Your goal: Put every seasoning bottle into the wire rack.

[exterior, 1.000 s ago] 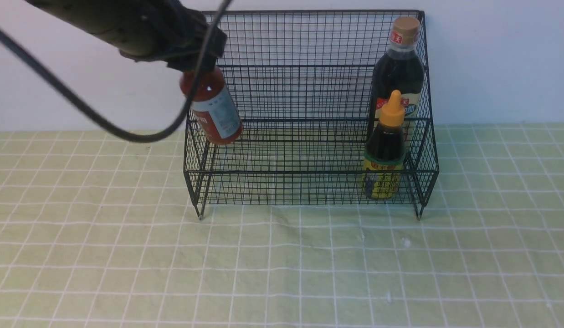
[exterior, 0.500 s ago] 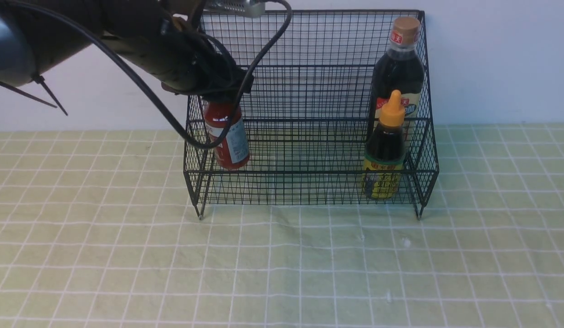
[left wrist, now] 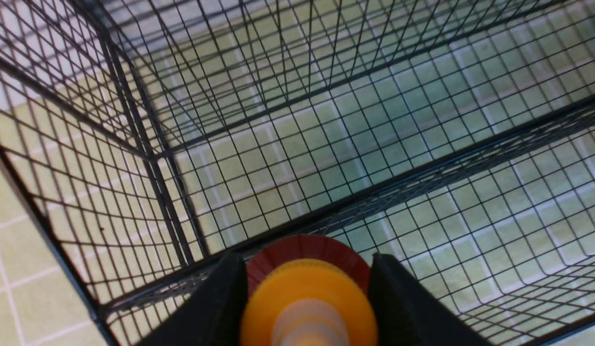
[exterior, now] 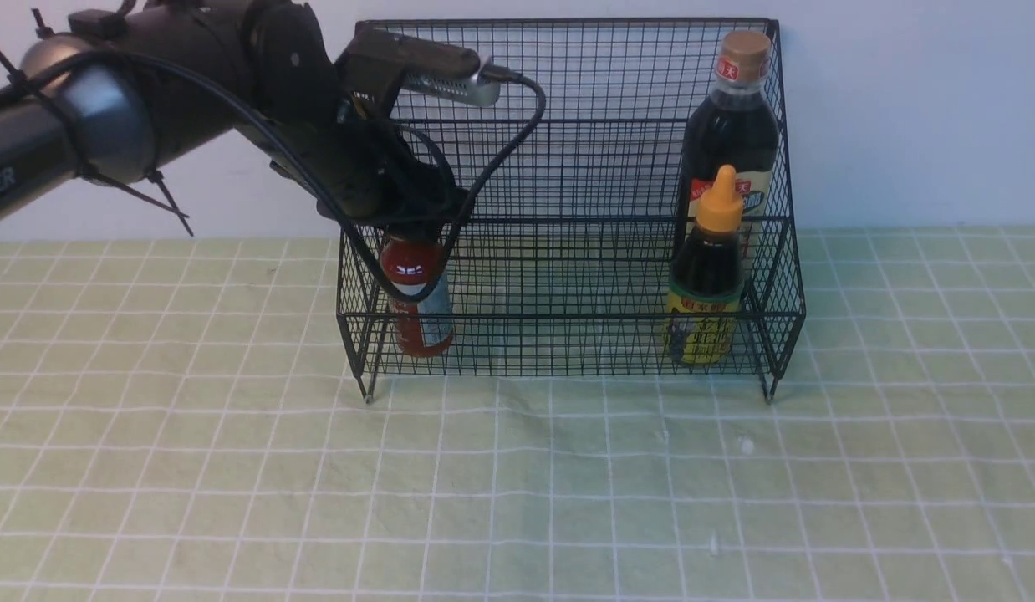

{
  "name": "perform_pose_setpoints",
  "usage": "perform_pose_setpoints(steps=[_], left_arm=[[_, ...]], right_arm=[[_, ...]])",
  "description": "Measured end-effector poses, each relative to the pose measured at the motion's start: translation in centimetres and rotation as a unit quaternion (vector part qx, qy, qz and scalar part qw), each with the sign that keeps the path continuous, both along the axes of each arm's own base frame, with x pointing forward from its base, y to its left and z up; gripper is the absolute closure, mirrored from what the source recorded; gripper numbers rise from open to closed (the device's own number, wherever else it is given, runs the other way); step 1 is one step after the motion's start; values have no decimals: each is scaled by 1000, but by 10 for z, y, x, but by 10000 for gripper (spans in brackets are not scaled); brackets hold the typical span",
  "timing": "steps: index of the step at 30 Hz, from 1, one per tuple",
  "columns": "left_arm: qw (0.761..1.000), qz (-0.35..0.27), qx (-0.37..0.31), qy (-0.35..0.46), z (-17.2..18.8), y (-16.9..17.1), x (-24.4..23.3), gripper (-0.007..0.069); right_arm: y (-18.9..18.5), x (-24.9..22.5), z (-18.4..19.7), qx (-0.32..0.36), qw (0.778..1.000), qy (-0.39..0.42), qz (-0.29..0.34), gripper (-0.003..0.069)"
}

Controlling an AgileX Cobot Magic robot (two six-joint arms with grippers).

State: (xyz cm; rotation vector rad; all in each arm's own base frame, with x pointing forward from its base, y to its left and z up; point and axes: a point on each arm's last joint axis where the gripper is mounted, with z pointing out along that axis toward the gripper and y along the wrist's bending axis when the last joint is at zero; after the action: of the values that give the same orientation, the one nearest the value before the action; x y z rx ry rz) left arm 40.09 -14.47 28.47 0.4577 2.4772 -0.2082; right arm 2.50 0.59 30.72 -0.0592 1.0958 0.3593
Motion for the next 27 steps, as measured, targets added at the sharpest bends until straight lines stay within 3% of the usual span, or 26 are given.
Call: perform_pose_setpoints(steps=[3,8,13,18,20,23,27], left_arm=[[1000,0,0,1,-1,0,0,314],[1000,-2,-2,0,11,1,-4,203],[1000,-4,-1,-15,43,5,-17,206],[996,12,-23,-83,113,22,-58,439],[993,11,-32,-111,149,34,-94,571],[987,9,-45,-154,184,51,-142,620],[977,10,-63,-204,202,72,-202,631]], right_arm=[[0,0,0,0,1000,0,0,673],[0,0,0,0,1000,0,0,673],[0,0,0,0,1000,0,0,673],[0,0,0,0,1000,0,0,673],[0,0,0,0,1000,0,0,673],[0,0,0,0,1000,0,0,673],[0,0,0,0,1000,0,0,673]])
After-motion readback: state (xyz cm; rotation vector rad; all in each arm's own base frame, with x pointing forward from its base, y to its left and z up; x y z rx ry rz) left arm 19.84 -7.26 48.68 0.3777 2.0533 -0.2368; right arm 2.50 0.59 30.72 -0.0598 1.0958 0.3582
